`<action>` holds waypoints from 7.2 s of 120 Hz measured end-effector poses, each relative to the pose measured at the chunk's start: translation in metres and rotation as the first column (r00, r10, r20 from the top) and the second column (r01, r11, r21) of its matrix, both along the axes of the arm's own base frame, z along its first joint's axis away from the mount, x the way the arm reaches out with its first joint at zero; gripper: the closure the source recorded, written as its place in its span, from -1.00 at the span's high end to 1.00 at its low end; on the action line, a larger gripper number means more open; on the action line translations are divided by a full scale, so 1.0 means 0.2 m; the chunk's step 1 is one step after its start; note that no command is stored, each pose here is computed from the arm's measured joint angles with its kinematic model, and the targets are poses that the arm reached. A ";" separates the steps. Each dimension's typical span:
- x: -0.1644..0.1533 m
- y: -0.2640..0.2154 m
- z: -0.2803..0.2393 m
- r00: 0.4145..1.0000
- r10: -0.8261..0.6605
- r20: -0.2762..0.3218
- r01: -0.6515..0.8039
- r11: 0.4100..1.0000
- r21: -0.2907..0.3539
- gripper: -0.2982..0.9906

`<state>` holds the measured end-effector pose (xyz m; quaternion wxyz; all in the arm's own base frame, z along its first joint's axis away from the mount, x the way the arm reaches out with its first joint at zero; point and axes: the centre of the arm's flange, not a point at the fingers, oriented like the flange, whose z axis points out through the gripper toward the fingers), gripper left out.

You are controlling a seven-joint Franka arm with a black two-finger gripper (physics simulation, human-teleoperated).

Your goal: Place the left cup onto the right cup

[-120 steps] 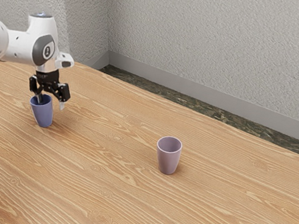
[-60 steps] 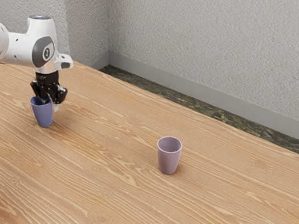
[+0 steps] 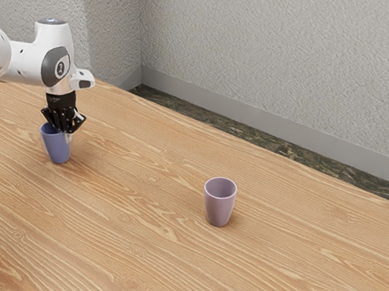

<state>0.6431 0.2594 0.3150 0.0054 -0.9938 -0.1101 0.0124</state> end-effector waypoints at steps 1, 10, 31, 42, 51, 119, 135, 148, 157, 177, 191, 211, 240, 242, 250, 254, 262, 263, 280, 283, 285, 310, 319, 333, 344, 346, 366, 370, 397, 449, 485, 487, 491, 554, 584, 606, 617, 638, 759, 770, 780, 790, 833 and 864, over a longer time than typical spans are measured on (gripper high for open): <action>0.00 0.00 0.00 1.000 0.000 0.000 0.000 1.000 0.000 -0.66; 0.00 0.00 0.02 1.000 -0.001 0.005 0.001 1.000 0.004 -0.67; 0.01 -0.08 0.19 0.999 -0.014 0.037 0.014 1.000 0.011 -0.67; 0.01 -0.15 0.28 0.999 -0.021 0.042 0.020 1.000 0.009 -0.68; 0.02 -0.23 0.37 0.998 -0.030 0.047 0.030 1.000 0.001 -0.68; 0.11 -1.11 0.82 0.993 -0.115 -0.026 0.116 0.993 0.023 -0.68; 0.10 -1.28 0.84 0.994 -0.100 -0.050 0.101 0.994 0.031 -0.68; 0.10 -1.43 0.87 0.994 -0.092 -0.053 0.095 0.994 0.045 -0.68; 0.10 -1.55 0.87 0.994 -0.094 -0.055 0.097 0.994 0.050 -0.68; 0.10 -1.75 0.90 0.997 -0.071 -0.041 0.074 0.996 0.059 -0.68; 0.11 -1.89 0.92 0.998 -0.061 -0.022 0.063 0.996 0.071 -0.68; 0.11 -2.03 0.91 0.999 -0.035 -0.012 0.036 0.997 0.072 -0.68; 0.18 -2.10 0.85 1.000 0.026 0.002 -0.026 0.998 0.055 -0.68; 0.19 -2.10 0.84 1.000 0.029 0.003 -0.030 0.998 0.055 -0.68; 0.20 -2.12 0.82 0.999 0.042 0.009 -0.042 0.998 0.050 -0.68; 0.20 -2.13 0.81 0.999 0.046 0.011 -0.046 0.998 0.047 -0.68; 0.21 -2.17 0.79 0.999 0.050 0.019 -0.051 0.998 0.042 -0.68; 0.21 -2.18 0.79 0.999 0.050 0.021 -0.051 0.998 0.041 -0.68; 0.23 -2.25 0.79 0.997 0.060 0.045 -0.061 0.998 0.026 -0.68; 0.23 -2.27 0.79 0.997 0.060 0.048 -0.062 0.998 0.024 -0.68; 0.23 -2.27 0.79 0.997 0.061 0.050 -0.062 0.998 0.023 -0.68; 0.22 -2.39 0.80 0.995 0.077 0.064 -0.078 0.997 0.012 -0.68; 0.21 -2.42 0.79 0.994 0.084 0.066 -0.084 0.996 0.009 -0.68; 0.19 -2.49 0.80 0.994 0.092 0.065 -0.092 0.996 0.000 -0.68; 0.18 -2.53 0.77 0.993 0.103 0.058 -0.103 0.995 -0.005 -0.68; 0.18 -2.53 0.77 0.993 0.105 0.057 -0.104 0.995 -0.005 -0.68; 0.17 -2.55 0.76 0.989 0.135 0.054 -0.135 0.991 -0.007 -0.68; 0.17 -2.55 0.76 0.989 0.141 0.053 -0.141 0.990 -0.008 -0.68; 0.19 -2.54 0.71 0.983 0.178 0.042 -0.178 0.984 -0.005 -0.68; 0.30 -2.48 0.65 0.974 0.218 0.057 -0.217 0.976 -0.028 -0.68; 0.32 -2.46 0.63 0.973 0.222 0.057 -0.221 0.975 -0.033 -0.68; 0.32 -2.46 0.62 0.973 0.222 0.057 -0.221 0.975 -0.034 -0.68; 0.33 -2.46 0.62 0.973 0.222 0.056 -0.220 0.975 -0.034 -0.68; 0.35 -2.45 0.55 0.974 0.223 0.051 -0.221 0.975 -0.037 -0.68; 0.35 -2.45 0.52 0.974 0.223 0.044 -0.222 0.974 -0.035 -0.68; 0.35 -2.45 0.51 0.974 0.223 0.040 -0.221 0.975 -0.034 -0.68; 0.35 -2.45 0.49 0.974 0.223 0.035 -0.222 0.974 -0.033 -0.68; 0.35 -2.44 0.47 0.974 0.225 0.029 -0.224 0.974 -0.032 -0.68; 0.37 -2.45 0.37 0.973 0.231 0.021 -0.230 0.972 -0.043 -0.22; 0.37 -2.45 0.37 0.972 0.232 0.024 -0.231 0.972 -0.046 0.05; 0.37 -2.46 0.38 0.972 0.231 0.028 -0.230 0.972 -0.047 0.21; 0.37 -2.46 0.38 0.972 0.231 0.032 -0.230 0.972 -0.048 0.31; 0.37 -2.45 0.41 0.973 0.228 0.046 -0.226 0.973 -0.042 0.50; 0.32 -2.40 0.54 0.981 0.178 0.072 -0.177 0.984 -0.015 0.53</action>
